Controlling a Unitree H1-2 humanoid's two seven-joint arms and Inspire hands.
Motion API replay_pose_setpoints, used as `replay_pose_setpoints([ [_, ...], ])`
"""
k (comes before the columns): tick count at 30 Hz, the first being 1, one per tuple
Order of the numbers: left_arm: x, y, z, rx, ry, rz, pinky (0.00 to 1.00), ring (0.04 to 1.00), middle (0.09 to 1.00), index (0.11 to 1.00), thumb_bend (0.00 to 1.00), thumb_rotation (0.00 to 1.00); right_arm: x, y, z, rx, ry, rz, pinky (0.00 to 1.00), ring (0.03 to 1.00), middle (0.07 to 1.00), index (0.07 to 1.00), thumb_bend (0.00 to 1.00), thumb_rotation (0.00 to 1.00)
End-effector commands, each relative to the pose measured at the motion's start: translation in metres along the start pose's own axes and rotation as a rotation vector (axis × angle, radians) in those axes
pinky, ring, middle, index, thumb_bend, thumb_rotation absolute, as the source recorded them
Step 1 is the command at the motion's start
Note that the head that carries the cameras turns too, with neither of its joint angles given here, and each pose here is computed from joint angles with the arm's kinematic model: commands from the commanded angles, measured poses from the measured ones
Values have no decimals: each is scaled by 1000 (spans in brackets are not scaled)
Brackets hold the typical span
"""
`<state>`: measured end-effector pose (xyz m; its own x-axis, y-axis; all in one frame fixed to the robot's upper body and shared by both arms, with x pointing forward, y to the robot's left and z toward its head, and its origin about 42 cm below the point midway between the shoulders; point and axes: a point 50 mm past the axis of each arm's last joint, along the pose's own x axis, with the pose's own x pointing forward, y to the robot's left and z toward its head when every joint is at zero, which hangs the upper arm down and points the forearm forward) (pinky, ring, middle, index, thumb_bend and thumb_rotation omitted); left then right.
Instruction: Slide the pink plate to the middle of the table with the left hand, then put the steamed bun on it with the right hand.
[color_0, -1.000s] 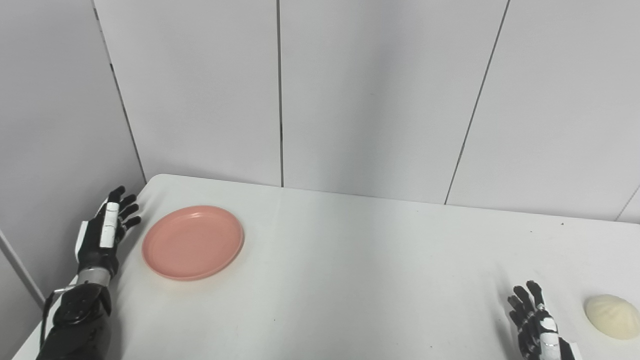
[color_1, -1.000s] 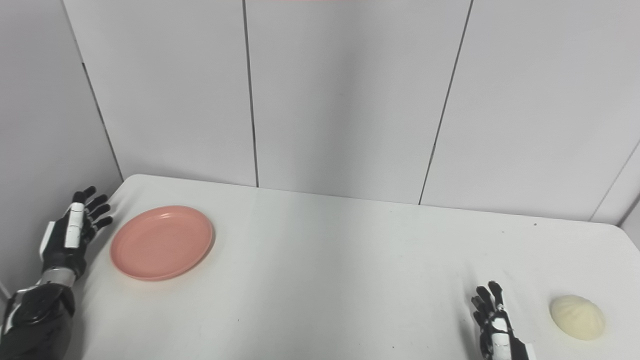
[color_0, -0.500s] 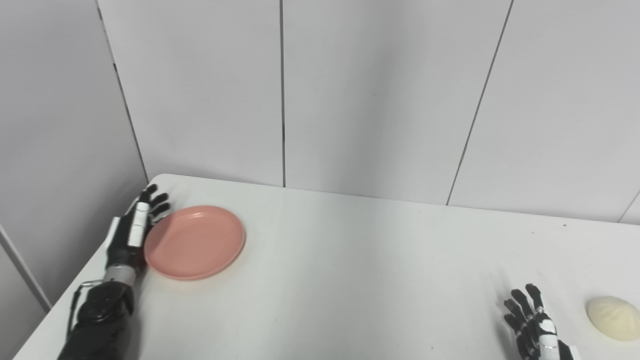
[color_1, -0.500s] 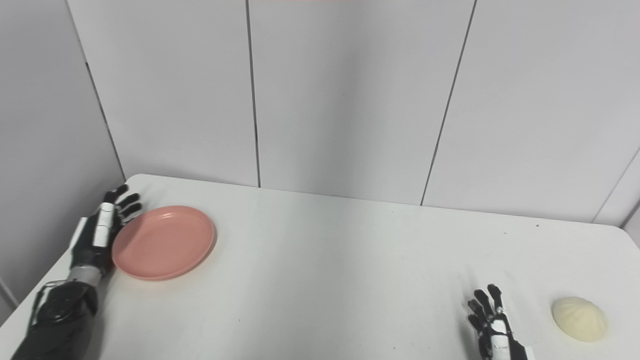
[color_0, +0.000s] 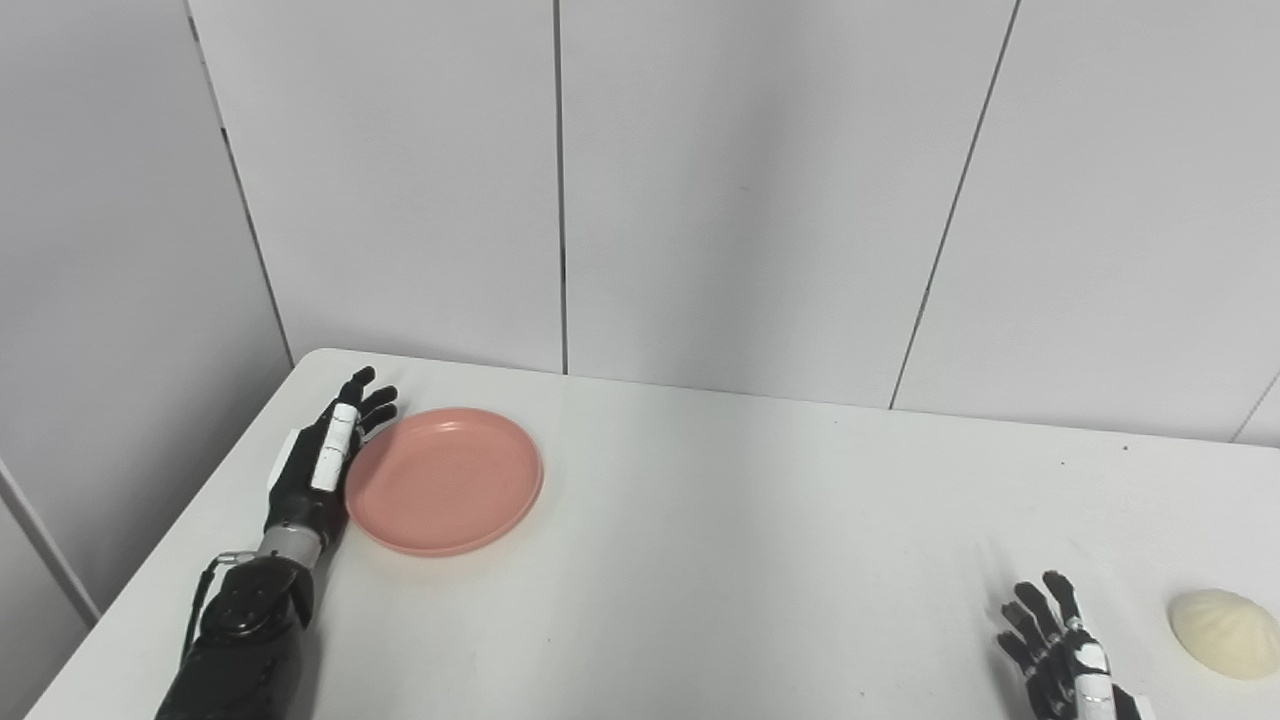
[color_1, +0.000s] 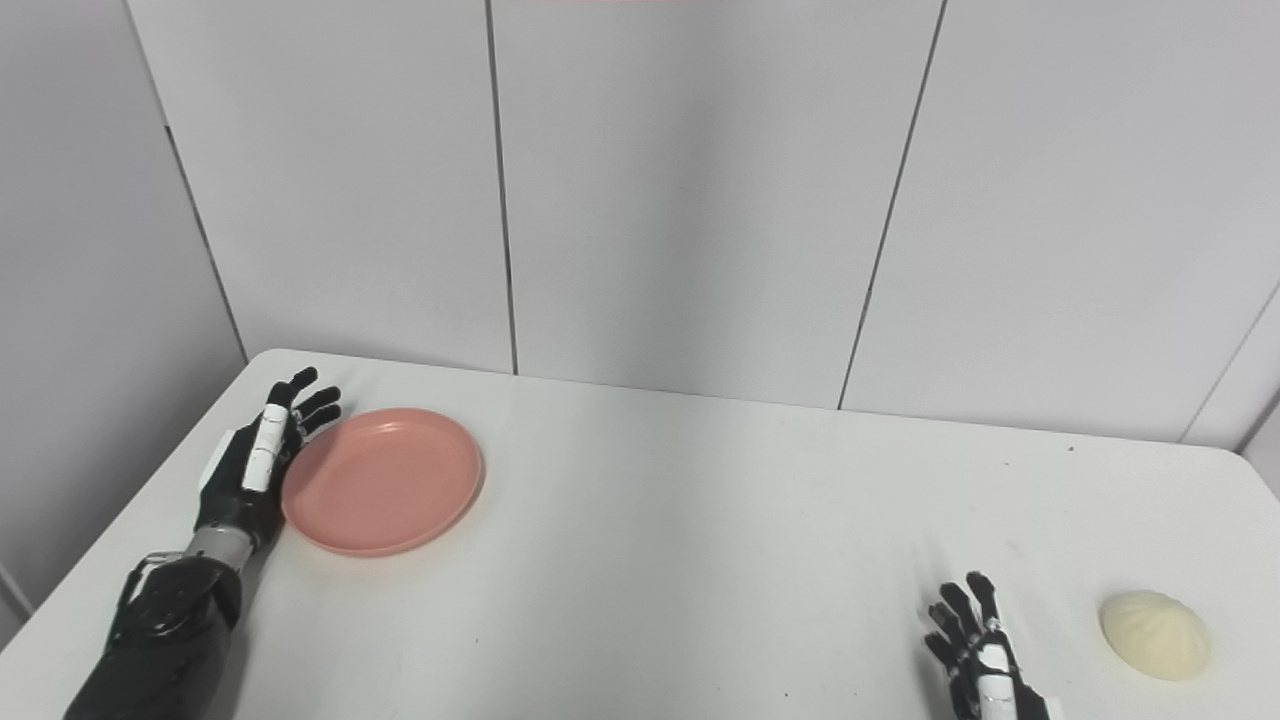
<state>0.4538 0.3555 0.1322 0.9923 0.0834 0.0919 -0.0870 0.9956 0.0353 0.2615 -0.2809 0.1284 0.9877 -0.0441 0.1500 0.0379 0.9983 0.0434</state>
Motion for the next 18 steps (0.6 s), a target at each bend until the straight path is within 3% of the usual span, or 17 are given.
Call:
replay_pose_setpoints([
  [1,7,-19,3,-10,1,-47,780,868,856,882,913,903,-3,3,-1,14,11,7,933,930,938,976,783,1000],
  [18,5,-105,-10,-65,37,-194,750,864,853,859,930,889,-3,10,-3,24,16,10,933,931,942,979,775,1000],
])
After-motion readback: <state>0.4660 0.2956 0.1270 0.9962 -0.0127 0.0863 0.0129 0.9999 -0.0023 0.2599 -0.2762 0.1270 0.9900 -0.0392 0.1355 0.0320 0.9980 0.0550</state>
